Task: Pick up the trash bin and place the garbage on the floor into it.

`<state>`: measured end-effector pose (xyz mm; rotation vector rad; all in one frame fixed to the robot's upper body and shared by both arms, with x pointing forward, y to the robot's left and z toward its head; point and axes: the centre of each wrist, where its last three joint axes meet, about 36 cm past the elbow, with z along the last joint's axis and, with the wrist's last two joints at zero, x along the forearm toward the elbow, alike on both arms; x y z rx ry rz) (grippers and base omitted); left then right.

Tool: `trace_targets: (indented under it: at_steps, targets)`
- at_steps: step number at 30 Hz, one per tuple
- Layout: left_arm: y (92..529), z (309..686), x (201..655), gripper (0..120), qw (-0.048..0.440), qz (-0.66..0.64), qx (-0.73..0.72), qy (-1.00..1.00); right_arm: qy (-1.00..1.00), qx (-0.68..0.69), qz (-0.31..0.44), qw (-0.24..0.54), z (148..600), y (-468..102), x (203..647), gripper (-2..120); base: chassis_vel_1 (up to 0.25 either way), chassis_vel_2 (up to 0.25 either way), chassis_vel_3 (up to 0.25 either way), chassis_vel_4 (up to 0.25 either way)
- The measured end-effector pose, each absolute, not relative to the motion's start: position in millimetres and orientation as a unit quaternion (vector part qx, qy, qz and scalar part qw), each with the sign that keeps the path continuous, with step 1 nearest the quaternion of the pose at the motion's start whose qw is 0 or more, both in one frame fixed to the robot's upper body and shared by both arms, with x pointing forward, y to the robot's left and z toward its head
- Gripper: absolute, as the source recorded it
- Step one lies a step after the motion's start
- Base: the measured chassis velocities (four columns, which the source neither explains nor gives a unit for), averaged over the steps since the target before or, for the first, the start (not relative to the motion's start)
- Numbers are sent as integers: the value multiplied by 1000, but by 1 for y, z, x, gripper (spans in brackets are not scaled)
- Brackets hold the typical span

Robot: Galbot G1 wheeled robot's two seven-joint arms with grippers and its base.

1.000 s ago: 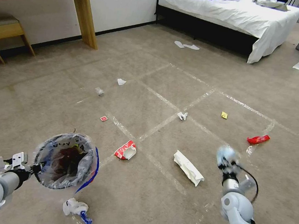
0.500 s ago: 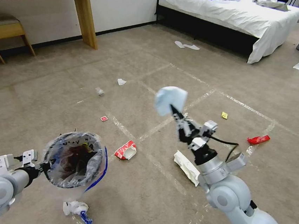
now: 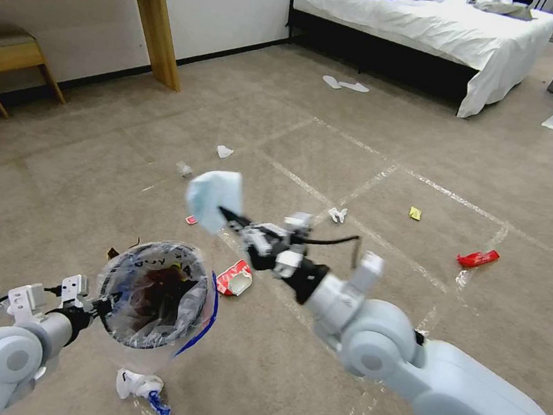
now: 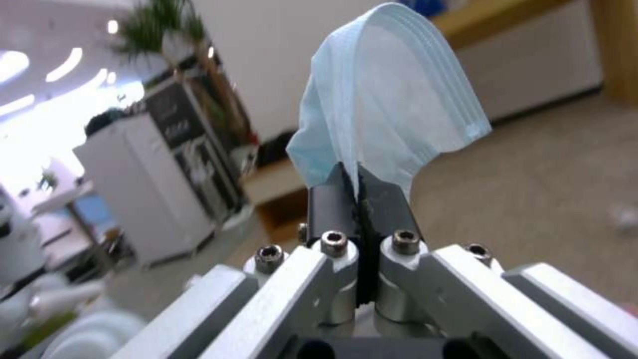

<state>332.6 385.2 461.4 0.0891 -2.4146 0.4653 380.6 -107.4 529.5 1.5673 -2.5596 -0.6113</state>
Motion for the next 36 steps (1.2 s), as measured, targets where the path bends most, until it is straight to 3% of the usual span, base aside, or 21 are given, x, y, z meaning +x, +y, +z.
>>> trace_targets:
  at_steps: [16, 36]
  targets:
    - [399, 466, 339, 0, 339, 184, 45, -921, -830, 526, -97, 157, 528, -51, 380, 0, 0, 0, 0, 0]
    - [404, 471, 342, 0, 334, 185, 45, -923, -845, 488, -28, 217, 488, -24, 379, 0, 0, 0, 0, 0]
